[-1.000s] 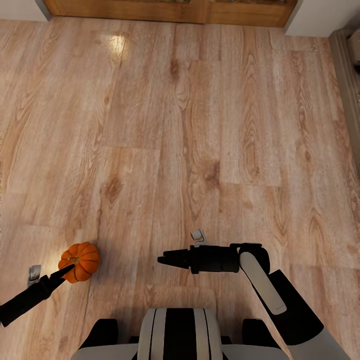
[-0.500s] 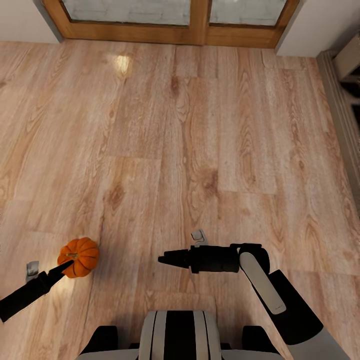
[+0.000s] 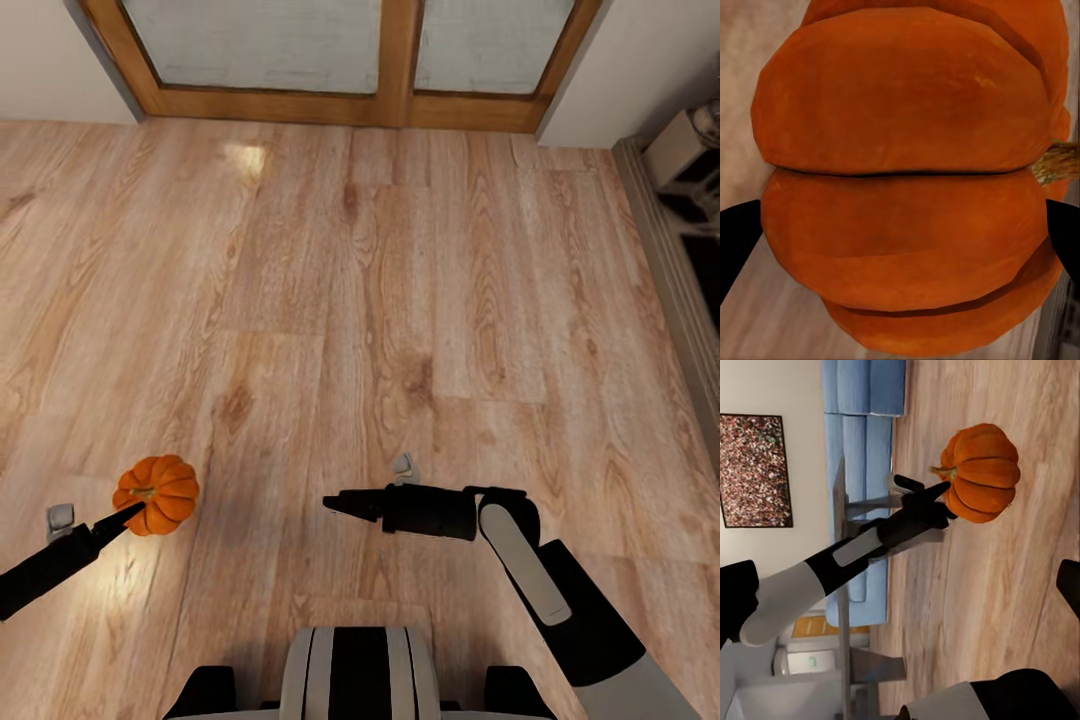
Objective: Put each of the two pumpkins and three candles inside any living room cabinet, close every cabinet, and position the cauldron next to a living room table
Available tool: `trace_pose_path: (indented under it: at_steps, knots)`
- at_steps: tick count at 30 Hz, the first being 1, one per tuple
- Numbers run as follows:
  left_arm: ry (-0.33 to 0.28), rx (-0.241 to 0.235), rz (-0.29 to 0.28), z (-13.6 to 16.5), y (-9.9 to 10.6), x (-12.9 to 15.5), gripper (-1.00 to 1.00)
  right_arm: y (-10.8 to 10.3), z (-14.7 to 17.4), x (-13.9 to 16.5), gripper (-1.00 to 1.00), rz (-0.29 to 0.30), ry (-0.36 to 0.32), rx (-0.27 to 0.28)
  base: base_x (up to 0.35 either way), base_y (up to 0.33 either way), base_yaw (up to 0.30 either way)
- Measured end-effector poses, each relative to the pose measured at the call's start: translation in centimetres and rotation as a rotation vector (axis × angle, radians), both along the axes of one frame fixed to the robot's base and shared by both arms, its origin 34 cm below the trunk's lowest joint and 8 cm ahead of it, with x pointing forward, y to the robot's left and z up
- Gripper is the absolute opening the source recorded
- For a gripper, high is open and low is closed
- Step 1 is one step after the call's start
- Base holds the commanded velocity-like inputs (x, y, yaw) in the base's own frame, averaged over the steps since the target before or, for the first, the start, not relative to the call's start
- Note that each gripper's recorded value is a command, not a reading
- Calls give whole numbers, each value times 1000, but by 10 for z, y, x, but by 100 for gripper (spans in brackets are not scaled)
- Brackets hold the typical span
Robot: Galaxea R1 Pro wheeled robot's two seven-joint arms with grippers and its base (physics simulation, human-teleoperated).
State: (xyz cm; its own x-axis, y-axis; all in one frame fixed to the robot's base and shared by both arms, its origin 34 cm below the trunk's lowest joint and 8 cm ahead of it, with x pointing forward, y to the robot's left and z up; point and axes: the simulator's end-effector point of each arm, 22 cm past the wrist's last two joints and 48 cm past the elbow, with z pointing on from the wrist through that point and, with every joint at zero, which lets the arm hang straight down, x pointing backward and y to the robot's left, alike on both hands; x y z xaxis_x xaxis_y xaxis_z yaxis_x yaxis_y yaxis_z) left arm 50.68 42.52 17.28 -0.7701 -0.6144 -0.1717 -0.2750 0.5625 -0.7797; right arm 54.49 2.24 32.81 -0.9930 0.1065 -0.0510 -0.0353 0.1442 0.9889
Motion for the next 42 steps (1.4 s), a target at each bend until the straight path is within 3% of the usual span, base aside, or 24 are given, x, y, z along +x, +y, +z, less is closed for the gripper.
trace_pose_path:
  at_steps: [4, 16, 27, 42]
  knots:
    - [-28, 13, -14, 13, 5, 10, -100, -10, -9, 12, 100, -55, -7, -27, 0, 0, 0]
    - [-138, 1, -111, 58, -21, 27, -100, -16, -6, 17, 100, -75, -25, -56, 0, 0, 0]
    - [-186, 4, -117, 81, -23, 38, -100, -16, 18, 25, 100, -87, -62, -36, 0, 0, 0]
    - [-246, 9, -117, 111, -23, 51, -100, -18, 45, 35, 100, -91, -127, -57, 0, 0, 0]
